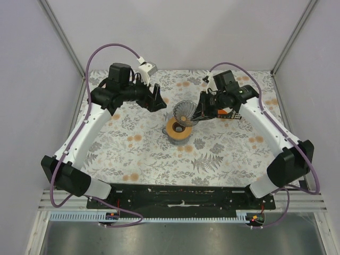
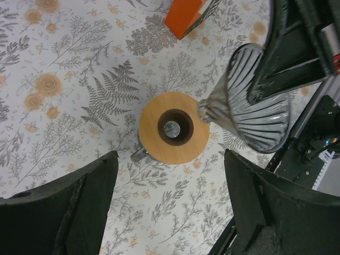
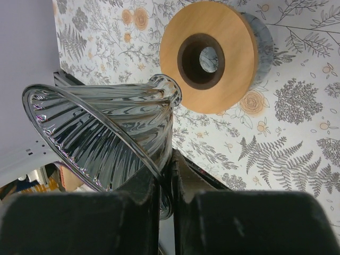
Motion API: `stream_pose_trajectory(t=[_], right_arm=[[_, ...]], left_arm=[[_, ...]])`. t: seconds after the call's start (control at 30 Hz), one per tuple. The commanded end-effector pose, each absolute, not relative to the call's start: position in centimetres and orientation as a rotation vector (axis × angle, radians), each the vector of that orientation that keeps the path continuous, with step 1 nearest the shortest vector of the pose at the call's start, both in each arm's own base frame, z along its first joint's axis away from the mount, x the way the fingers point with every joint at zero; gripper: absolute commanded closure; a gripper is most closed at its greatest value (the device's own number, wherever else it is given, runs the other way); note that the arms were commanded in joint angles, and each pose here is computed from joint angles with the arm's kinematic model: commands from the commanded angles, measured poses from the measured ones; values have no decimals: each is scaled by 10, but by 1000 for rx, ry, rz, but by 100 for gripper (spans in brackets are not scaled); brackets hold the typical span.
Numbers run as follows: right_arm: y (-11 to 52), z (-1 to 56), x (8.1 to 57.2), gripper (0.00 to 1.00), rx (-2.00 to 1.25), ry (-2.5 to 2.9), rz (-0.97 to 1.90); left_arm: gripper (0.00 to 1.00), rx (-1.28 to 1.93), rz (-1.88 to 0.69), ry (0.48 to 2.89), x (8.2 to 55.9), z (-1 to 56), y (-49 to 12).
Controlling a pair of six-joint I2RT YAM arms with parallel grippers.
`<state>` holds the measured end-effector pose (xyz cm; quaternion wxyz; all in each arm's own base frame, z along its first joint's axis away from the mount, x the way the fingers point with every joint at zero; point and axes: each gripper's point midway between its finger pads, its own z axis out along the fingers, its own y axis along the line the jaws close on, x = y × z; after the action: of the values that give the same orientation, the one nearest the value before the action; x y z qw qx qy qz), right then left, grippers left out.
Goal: Place the coffee filter in the dripper
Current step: Pick up the coffee dripper from the center of the board, then place the coffee dripper in the dripper holder.
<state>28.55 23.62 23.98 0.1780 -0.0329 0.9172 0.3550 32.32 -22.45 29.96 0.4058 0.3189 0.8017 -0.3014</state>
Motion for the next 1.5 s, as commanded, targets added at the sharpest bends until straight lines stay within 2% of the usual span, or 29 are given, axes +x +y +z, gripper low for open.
stream_pose_trajectory(t=[0.0,0.23,0.53,0.83,1.03,1.1,1.23,1.4,1.47], right_arm=[[256,252,296,100,-214,2556,1057],[263,218,308,100,-238,2664,1005],[274,191,305,100,-275,2753,989],[274,174,311,100,-263,2809,923],[274,168,316,100,-255,2828,888],[274,165,316,100,-256,2835,881],[273,160,314,100,-259,2853,871],[273,154,316,100,-255,2867,862],[273,149,316,100,-250,2882,853]], left_arm=[[14,688,-895,2024,320,308,-237],[14,600,-937,2080,330,280,-243],[35,514,-1024,2168,326,235,-251],[38,507,-1068,2186,320,219,-259],[43,502,-1074,2221,323,206,-263],[47,502,-1075,2239,323,200,-265],[67,495,-1074,2275,323,187,-266],[75,486,-1077,2312,323,175,-268],[89,476,-1062,2332,323,167,-266]])
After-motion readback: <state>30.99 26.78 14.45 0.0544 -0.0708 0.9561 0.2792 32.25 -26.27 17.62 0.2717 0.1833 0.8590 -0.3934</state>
